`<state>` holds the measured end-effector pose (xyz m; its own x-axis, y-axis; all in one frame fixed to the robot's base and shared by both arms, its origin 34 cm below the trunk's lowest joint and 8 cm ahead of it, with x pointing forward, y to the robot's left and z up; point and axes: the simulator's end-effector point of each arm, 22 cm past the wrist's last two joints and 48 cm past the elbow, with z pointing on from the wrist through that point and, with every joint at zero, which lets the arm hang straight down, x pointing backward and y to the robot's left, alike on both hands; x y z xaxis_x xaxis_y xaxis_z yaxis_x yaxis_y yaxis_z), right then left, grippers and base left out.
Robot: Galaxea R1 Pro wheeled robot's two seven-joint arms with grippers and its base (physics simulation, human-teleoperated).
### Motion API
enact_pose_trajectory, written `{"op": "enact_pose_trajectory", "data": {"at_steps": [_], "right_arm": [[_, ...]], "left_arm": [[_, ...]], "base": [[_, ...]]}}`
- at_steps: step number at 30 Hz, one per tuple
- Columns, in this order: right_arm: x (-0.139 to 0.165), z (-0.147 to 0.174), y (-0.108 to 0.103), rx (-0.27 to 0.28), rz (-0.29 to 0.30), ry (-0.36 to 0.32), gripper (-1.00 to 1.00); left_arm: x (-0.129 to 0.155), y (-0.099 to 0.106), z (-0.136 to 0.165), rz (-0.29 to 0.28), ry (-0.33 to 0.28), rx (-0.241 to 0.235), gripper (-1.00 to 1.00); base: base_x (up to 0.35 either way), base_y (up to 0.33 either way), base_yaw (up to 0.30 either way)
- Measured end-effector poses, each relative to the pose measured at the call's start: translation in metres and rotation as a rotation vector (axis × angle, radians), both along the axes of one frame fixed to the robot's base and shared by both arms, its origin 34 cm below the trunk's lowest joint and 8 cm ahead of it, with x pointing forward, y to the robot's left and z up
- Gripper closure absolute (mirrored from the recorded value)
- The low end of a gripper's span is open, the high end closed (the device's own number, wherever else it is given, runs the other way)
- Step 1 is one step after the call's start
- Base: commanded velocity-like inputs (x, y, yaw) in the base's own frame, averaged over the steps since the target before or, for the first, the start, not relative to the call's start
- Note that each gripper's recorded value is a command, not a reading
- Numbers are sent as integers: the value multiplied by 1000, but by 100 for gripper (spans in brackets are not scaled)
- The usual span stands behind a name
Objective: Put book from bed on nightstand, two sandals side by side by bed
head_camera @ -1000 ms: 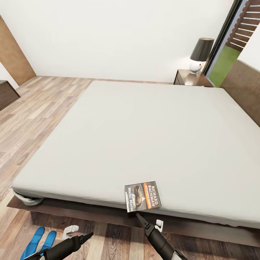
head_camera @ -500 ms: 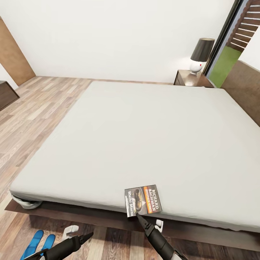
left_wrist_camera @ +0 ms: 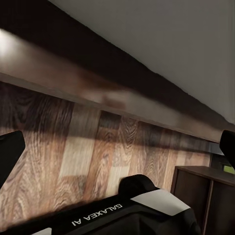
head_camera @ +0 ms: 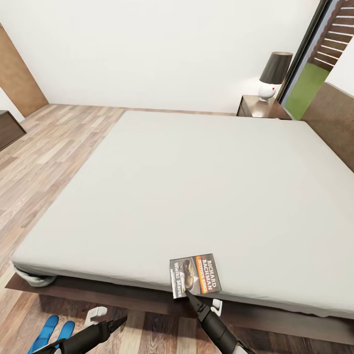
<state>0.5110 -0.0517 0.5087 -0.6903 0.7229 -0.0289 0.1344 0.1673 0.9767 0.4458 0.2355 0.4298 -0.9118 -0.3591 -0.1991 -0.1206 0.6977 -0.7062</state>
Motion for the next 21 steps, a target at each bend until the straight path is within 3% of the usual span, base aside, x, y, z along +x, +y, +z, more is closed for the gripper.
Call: {"op": "enact_pose_trajectory", "data": {"at_steps": [13,21], "right_arm": [[0,0,0,0,0,0,-100],[-2,-15,0,0,0,0,-100]], "left_arm": [[0,0,0,-1,0,0,-100],[-2,0,-15,-1,0,0,-100]], "base": [[2,0,0],[0,0,0]]}}
